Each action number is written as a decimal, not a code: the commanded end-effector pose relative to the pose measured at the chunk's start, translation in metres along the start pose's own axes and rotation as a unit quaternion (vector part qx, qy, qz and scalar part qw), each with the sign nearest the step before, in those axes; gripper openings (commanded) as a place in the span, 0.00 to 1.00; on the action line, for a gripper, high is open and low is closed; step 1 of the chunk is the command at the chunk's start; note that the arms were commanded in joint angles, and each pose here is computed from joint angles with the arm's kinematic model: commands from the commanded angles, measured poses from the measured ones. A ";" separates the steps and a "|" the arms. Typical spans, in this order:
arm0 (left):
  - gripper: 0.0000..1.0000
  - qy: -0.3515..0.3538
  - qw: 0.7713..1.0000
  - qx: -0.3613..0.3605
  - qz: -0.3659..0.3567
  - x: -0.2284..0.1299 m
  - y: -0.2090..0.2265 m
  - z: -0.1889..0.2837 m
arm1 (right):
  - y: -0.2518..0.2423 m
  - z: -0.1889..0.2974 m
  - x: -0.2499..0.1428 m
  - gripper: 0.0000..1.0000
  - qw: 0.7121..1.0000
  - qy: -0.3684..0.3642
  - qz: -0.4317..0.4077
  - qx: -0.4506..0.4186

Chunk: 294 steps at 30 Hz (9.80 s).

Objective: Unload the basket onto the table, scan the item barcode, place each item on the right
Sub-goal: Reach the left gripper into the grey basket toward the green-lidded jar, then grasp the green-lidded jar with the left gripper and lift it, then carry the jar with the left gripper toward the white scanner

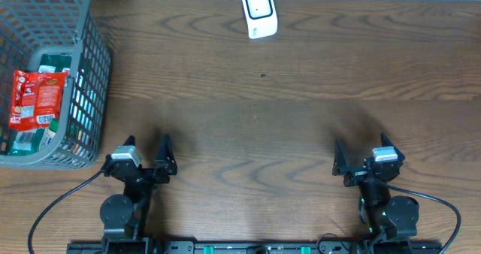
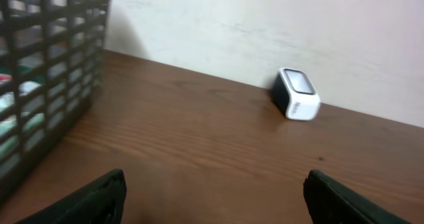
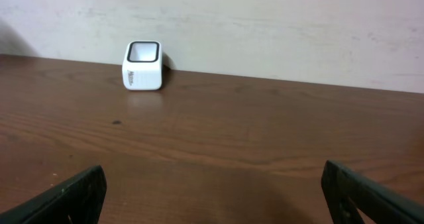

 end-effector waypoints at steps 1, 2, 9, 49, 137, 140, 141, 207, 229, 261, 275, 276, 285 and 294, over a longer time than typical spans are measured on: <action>0.86 0.011 0.999 -0.044 0.005 0.000 -0.016 0.002 | 0.000 0.000 -0.001 0.99 1.000 0.000 -0.008 0.000; 0.86 0.010 0.998 -0.054 0.004 0.005 -0.022 0.004 | 0.000 0.000 -0.001 0.99 1.000 0.000 -0.008 0.000; 0.86 -0.031 0.997 -0.069 -0.009 0.110 -0.077 0.045 | 0.000 0.000 -0.001 0.99 1.000 0.001 -0.008 0.000; 0.86 0.274 0.829 0.485 0.050 0.286 0.117 -0.038 | 0.000 0.000 -0.001 0.99 1.000 0.001 -0.008 0.000; 0.84 0.313 0.675 0.594 0.307 0.046 0.266 -0.023 | 0.000 0.000 -0.001 0.99 1.000 0.000 -0.008 0.000; 0.82 0.310 0.677 0.593 0.306 0.049 0.266 -0.025 | 0.000 0.000 -0.001 0.99 1.000 0.000 -0.008 0.000; 0.81 0.308 0.678 0.593 0.306 0.050 0.266 -0.025 | 0.000 0.000 -0.001 0.99 1.000 0.000 -0.008 0.000; 0.61 0.208 0.967 0.113 0.092 0.152 -0.130 -0.071 | 0.000 0.000 -0.001 0.99 1.000 0.000 -0.009 0.000; 0.62 0.502 0.853 0.114 -0.084 -0.161 -0.187 -0.136 | 0.000 0.000 -0.001 0.99 1.000 0.001 -0.008 0.000; 0.98 0.563 0.810 0.122 -0.107 -0.198 -0.181 -0.110 | 0.000 0.000 -0.001 0.99 1.000 0.000 -0.008 0.000; 0.98 0.584 0.790 0.134 -0.131 -0.191 -0.171 -0.094 | 0.000 0.000 -0.001 0.99 1.000 0.000 -0.008 0.000; 0.98 0.583 0.790 0.133 -0.131 -0.189 -0.172 -0.093 | 0.000 0.000 -0.001 0.99 1.000 0.000 -0.008 0.000; 0.97 0.604 0.766 0.149 -0.161 -0.182 -0.159 -0.077 | 0.000 0.000 -0.001 0.99 1.000 0.001 -0.008 0.000; 0.97 0.592 0.763 0.179 -0.189 -0.161 -0.147 -0.068 | 0.000 0.000 -0.001 0.99 1.000 0.000 -0.008 0.000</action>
Point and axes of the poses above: each gripper's point midway between its finger pads, its own z axis back along the fingers, its own y axis along the line the jaws close on, x = y × z, the point moved 1 cm from there along z, back along the fingers, and after that the axes turned 11 degrees about z, right-handed, at the moved point
